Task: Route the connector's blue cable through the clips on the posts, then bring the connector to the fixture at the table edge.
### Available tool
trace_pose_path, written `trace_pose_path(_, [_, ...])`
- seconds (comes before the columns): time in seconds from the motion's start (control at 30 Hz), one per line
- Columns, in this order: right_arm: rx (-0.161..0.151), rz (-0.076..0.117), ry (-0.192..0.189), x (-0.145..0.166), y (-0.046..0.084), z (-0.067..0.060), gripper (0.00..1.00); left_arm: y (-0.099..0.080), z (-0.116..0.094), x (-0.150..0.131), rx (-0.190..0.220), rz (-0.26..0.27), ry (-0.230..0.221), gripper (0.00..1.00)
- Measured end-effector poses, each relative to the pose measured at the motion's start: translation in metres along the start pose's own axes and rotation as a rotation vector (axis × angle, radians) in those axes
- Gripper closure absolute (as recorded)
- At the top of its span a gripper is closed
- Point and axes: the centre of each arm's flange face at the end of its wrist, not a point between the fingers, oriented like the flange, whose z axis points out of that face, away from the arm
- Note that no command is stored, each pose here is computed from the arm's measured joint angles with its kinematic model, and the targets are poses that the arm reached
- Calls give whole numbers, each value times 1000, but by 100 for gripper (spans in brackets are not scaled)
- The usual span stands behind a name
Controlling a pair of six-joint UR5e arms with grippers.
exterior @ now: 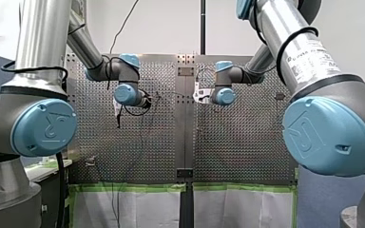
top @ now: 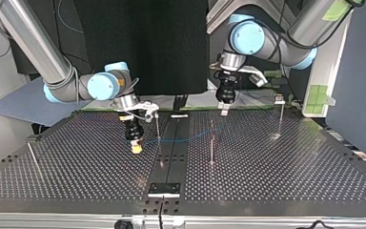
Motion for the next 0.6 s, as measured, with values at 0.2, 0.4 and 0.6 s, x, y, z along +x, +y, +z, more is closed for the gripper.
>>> trace_pose_path(0.2, [1, 0, -2, 0, -1, 0, 100, -4, 2, -3, 19, -7, -29, 0])
trace_pose_path(0.4, [3, 0, -3, 0, -2, -1, 100, -6, 8, -10, 27, -17, -73, 0])
trace_pose_path(0.6, [5, 1, -5, -1, -4, -1, 100, -8, 15, -20, 24, -18, -79, 0])
